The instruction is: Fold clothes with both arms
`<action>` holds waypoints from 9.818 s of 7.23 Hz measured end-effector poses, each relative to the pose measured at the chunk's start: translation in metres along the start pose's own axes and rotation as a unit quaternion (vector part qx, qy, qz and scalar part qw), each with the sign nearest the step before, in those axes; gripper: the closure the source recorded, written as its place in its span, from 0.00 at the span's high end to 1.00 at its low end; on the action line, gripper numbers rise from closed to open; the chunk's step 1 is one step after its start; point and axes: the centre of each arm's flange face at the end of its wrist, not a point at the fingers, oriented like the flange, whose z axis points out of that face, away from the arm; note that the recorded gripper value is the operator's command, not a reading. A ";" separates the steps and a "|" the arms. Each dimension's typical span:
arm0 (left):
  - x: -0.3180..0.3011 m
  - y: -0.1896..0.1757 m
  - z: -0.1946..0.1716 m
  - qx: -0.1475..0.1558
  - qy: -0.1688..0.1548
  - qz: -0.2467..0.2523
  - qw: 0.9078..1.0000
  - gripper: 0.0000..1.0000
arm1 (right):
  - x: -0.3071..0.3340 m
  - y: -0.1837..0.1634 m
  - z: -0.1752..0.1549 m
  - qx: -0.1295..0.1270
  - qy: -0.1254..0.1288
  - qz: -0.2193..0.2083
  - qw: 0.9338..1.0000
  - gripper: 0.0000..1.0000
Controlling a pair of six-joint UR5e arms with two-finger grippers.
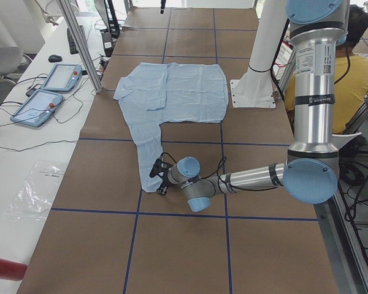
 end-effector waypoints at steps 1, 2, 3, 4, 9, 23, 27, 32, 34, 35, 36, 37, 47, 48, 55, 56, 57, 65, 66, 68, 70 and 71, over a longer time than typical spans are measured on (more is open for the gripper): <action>0.000 -0.002 0.002 0.000 0.000 0.000 1.000 0.64 | 0.000 0.000 0.000 0.000 0.000 0.000 1.000 1.00; 0.000 -0.002 0.004 -0.001 0.000 0.000 1.000 0.64 | 0.000 0.000 0.000 0.000 0.000 0.000 1.000 1.00; -0.001 -0.002 0.004 -0.001 0.000 0.000 1.000 0.64 | 0.000 0.000 0.000 0.000 0.000 0.001 1.000 1.00; -0.001 -0.001 0.005 -0.002 -0.001 -0.001 1.000 0.64 | 0.000 0.000 0.000 0.000 0.001 0.001 1.000 1.00; -0.002 0.000 0.005 -0.003 -0.001 0.000 1.000 0.02 | 0.000 -0.001 0.000 0.000 0.001 -0.001 1.000 1.00; 0.452 -0.311 -0.028 0.015 0.191 -0.153 0.969 0.00 | -0.003 -0.003 -0.001 0.003 0.000 0.000 1.000 1.00; 0.628 -0.245 0.047 0.022 0.175 -0.186 0.967 0.13 | -0.004 -0.004 -0.001 0.003 0.000 0.004 1.000 1.00; 0.724 -0.184 0.084 0.017 0.160 -0.140 0.977 1.00 | -0.009 -0.006 -0.002 0.005 -0.002 0.010 1.000 1.00; 0.709 -0.197 0.083 0.014 0.153 -0.086 0.984 1.00 | -0.038 0.001 -0.002 0.006 -0.013 0.036 0.999 1.00; 0.685 -0.211 0.076 0.006 0.146 -0.061 0.987 1.00 | -0.070 0.010 0.006 0.010 -0.016 0.053 0.998 1.00; 0.645 -0.220 0.063 0.005 0.140 -0.030 0.990 1.00 | -0.121 0.019 0.023 0.024 -0.012 0.064 0.998 1.00; 0.592 -0.229 0.049 0.004 0.137 0.003 0.991 1.00 | -0.185 0.023 0.050 0.039 -0.005 0.066 0.997 1.00; 0.382 -0.246 -0.003 -0.005 0.113 0.136 0.984 1.00 | -0.522 0.037 0.245 0.059 0.213 -0.036 0.975 1.00; 0.382 -0.246 -0.003 -0.005 0.113 0.136 0.984 1.00 | -0.526 0.050 0.252 0.054 0.225 -0.045 0.972 1.00; 0.383 -0.246 -0.003 -0.005 0.114 0.132 0.985 1.00 | -0.502 0.066 0.268 0.011 0.307 -0.120 0.944 0.99; 0.383 -0.245 -0.003 -0.006 0.114 0.132 0.985 1.00 | -0.480 0.053 0.264 -0.001 0.326 -0.140 0.935 0.99; 0.384 -0.244 -0.002 -0.006 0.114 0.130 0.985 1.00 | -0.441 0.039 0.260 -0.013 0.342 -0.159 0.926 0.99; 0.394 -0.215 -0.050 -0.025 0.145 0.015 0.989 1.00 | -0.283 0.061 0.055 0.033 0.099 -0.052 0.993 1.00; 0.394 -0.186 -0.067 -0.037 0.147 -0.009 0.988 1.00 | -0.272 0.081 0.037 0.033 0.081 -0.007 0.996 1.00; 0.427 -0.131 -0.088 -0.063 0.120 -0.060 0.989 1.00 | -0.257 0.115 0.010 0.037 0.047 0.076 0.995 1.00; 0.473 -0.083 -0.096 -0.085 0.099 -0.099 0.987 1.00 | -0.227 0.160 0.026 0.045 -0.006 0.106 0.993 1.00; 0.489 -0.062 -0.094 -0.094 0.090 -0.113 0.985 1.00 | -0.205 0.189 0.040 0.043 -0.017 0.113 0.993 1.00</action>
